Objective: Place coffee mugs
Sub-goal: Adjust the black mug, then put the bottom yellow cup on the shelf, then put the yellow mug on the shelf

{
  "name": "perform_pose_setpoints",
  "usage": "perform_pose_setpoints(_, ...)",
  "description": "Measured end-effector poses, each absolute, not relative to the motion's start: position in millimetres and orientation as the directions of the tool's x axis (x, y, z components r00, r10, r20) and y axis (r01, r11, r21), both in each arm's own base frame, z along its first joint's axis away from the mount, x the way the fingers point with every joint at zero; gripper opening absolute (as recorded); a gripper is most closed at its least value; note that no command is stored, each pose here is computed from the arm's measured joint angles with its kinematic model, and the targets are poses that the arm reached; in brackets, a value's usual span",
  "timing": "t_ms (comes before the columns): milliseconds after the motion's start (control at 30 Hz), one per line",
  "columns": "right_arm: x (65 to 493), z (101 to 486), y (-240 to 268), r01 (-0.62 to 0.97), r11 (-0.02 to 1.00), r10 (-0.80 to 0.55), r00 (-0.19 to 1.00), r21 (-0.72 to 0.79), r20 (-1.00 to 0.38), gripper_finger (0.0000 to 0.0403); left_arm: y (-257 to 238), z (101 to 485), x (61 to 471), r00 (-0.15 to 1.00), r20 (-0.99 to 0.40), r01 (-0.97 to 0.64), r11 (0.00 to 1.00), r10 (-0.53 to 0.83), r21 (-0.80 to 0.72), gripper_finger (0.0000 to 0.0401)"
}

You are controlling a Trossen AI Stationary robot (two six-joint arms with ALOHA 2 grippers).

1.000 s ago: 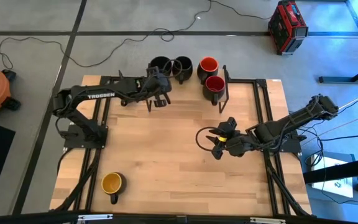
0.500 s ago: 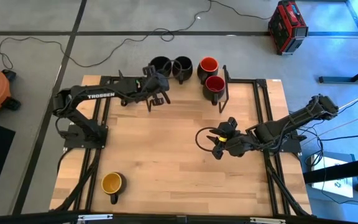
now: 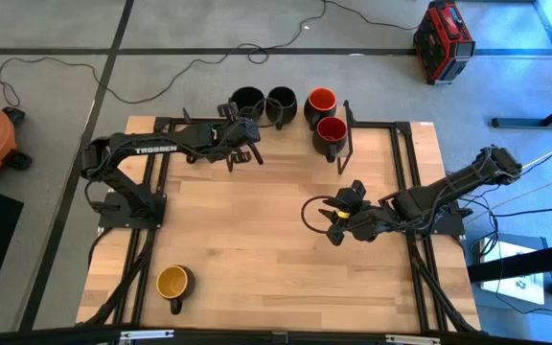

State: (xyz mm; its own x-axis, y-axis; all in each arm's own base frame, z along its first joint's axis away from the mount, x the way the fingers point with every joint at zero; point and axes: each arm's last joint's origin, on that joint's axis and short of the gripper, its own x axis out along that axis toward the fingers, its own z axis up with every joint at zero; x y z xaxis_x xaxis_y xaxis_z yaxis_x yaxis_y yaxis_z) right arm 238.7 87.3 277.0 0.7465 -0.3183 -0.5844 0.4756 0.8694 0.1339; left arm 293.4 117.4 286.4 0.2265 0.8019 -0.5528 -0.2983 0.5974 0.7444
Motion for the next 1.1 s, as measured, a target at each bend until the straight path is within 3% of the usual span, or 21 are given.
perform_pose_setpoints(500,238.7,277.0,87.4,0.475,0.869,-0.318,0.747,0.135,-0.584,0.0122,114.3,283.4,287.5,0.154,-0.56,-0.339,0.576,0.814,0.744,0.0009)
perform_pose_setpoints(600,238.7,277.0,87.6,0.474,0.87,-0.315,0.748,0.137,-0.585,0.0122,102.8,299.2,290.2,0.209,-0.558,-0.382,0.592,0.803,0.71,0.0009)
perform_pose_setpoints(667,238.7,276.9,88.1,0.466,0.873,-0.301,0.749,0.145,-0.591,0.0122,89.7,323.5,290.4,0.309,-0.557,-0.425,0.636,0.771,0.644,0.0009)
perform_pose_setpoints(900,239.0,276.6,89.0,0.444,0.881,-0.268,0.751,0.161,-0.604,0.0122,33.1,396.2,265.2,0.661,-0.62,-0.337,0.905,0.423,0.259,0.0014)
perform_pose_setpoints(1000,239.2,276.7,89.7,0.431,0.885,-0.248,0.753,0.173,-0.609,0.0122,12.8,410.5,245.5,0.713,-0.653,-0.267,0.96,0.255,0.083,0.0036)
perform_pose_setpoints(1100,239.3,276.4,90.5,0.415,0.891,-0.222,0.753,0.186,-0.619,0.0122,-5.3,410.4,228.1,0.685,-0.723,-0.218,0.972,0.092,-0.083,0.0073)
